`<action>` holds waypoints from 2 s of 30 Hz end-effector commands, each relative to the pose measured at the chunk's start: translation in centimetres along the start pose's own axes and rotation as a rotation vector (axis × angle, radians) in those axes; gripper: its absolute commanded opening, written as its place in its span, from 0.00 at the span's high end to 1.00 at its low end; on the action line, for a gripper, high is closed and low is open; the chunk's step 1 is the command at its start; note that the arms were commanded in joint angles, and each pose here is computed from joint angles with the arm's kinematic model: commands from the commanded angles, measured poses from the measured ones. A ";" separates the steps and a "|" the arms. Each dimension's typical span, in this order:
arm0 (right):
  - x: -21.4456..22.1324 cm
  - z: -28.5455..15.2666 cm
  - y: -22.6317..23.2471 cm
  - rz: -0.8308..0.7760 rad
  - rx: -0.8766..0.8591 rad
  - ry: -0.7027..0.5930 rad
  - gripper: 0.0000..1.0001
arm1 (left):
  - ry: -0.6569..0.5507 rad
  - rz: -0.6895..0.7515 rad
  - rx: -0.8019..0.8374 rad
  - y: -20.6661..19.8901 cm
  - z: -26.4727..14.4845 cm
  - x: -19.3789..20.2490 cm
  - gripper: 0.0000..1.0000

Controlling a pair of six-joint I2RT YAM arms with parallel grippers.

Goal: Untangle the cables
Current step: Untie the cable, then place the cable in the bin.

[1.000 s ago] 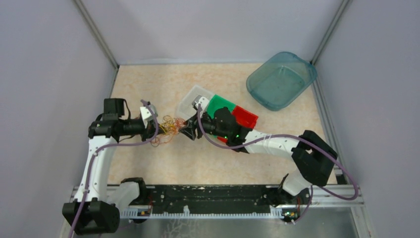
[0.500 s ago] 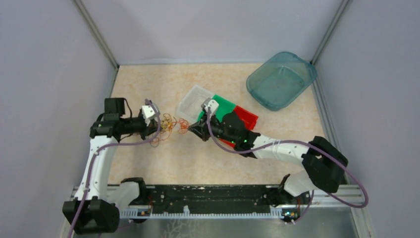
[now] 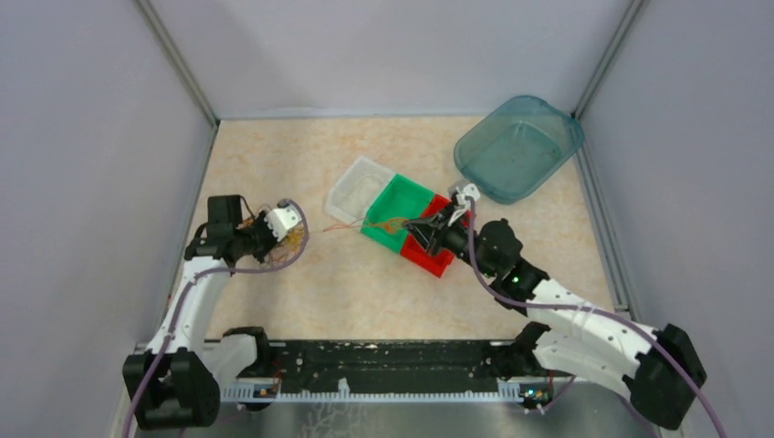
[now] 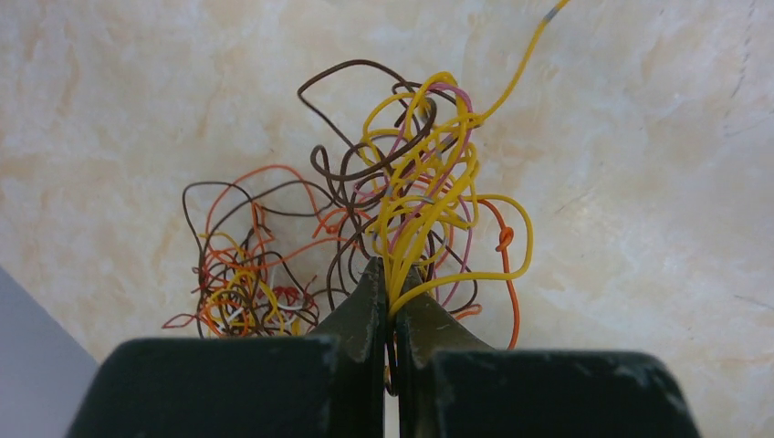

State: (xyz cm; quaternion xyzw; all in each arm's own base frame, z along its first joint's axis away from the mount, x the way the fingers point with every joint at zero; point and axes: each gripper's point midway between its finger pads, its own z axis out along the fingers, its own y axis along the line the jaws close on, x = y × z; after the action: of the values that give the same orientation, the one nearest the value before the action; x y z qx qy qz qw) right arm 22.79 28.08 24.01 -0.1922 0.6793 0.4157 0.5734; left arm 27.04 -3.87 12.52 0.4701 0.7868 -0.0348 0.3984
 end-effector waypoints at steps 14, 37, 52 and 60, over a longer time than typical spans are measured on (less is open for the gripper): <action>-13.2 -8.1 -4.7 -0.061 0.275 -0.282 1.00 | 0.196 0.098 -0.149 2.3 1.3 5.4 1.00; 4.5 -4.6 -14.6 0.043 0.573 0.391 1.00 | -0.206 -0.060 0.045 0.0 -2.0 -5.9 1.00; 9.2 -4.4 -22.3 -0.093 0.869 0.596 1.00 | -0.236 -0.052 0.066 -0.5 -2.5 -6.6 1.00; 5.4 -6.7 -24.8 -0.137 0.951 0.534 1.00 | -0.243 -0.049 0.079 -0.7 -2.6 -6.8 1.00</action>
State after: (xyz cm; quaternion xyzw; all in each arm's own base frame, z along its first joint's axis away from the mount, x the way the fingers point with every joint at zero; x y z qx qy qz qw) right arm 33.53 12.60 6.86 -0.0799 0.9183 -0.0045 0.3878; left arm 26.87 -7.27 17.16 0.4498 0.7581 -0.1182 0.4572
